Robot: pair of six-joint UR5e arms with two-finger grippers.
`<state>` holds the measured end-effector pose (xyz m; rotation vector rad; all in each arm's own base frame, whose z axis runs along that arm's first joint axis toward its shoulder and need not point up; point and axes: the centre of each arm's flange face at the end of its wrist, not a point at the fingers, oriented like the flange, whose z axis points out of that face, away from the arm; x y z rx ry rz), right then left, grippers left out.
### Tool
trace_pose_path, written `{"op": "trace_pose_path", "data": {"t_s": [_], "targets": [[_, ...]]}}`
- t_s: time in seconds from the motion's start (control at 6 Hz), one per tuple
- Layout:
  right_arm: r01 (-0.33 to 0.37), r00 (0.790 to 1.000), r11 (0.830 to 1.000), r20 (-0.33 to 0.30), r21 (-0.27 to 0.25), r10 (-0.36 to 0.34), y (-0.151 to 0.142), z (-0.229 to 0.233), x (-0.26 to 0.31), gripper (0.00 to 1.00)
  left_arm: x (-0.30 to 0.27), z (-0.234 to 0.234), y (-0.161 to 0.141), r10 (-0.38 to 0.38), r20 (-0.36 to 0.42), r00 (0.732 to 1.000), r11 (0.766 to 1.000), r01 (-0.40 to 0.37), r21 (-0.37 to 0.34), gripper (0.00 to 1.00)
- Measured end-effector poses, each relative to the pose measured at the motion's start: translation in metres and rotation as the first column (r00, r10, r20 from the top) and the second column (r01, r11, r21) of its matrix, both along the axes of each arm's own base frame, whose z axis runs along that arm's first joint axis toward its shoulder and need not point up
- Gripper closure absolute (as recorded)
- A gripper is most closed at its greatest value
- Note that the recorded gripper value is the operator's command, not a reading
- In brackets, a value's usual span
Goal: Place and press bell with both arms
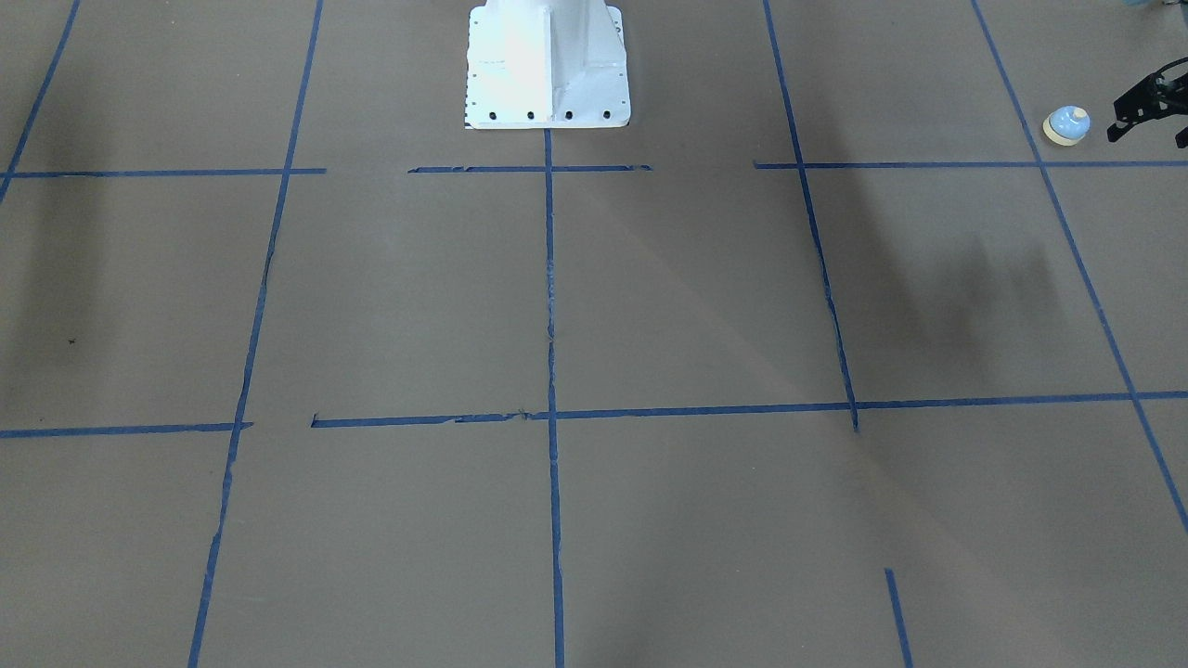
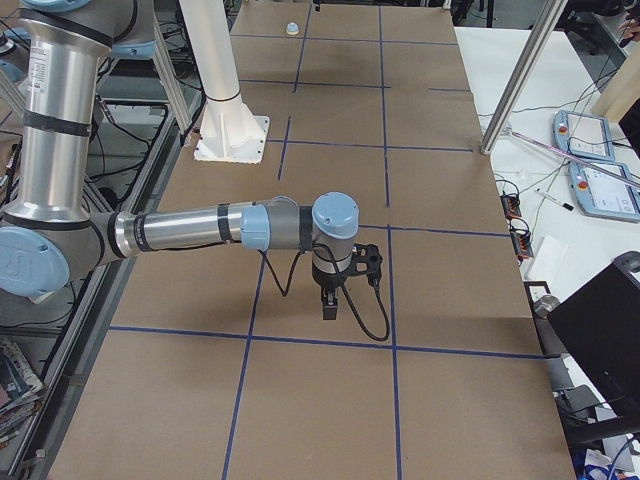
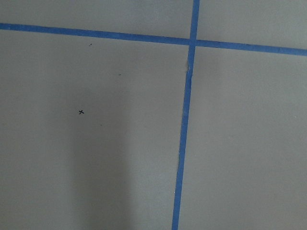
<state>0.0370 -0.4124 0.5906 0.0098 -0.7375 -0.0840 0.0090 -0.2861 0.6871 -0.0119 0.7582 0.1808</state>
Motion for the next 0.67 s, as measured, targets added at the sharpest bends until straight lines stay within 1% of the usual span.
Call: {"op": "trace_pose_path", "data": {"t_s": [0.33,0.67], "targets": [[0.001,1.0,1.0,-0.001,-0.002,-0.001,0.001,0.001,0.0,0.0,0.02,0.058,0.032,0.102,0.007,0.995,0.995,-0.102,-0.022,0.0],[0.0,1.0,1.0,-0.001,-0.006,0.0,0.002,0.002,0.0,0.0,0.044,0.078,0.047,0.216,0.004,0.976,0.976,-0.216,-0.041,0.0]]}}
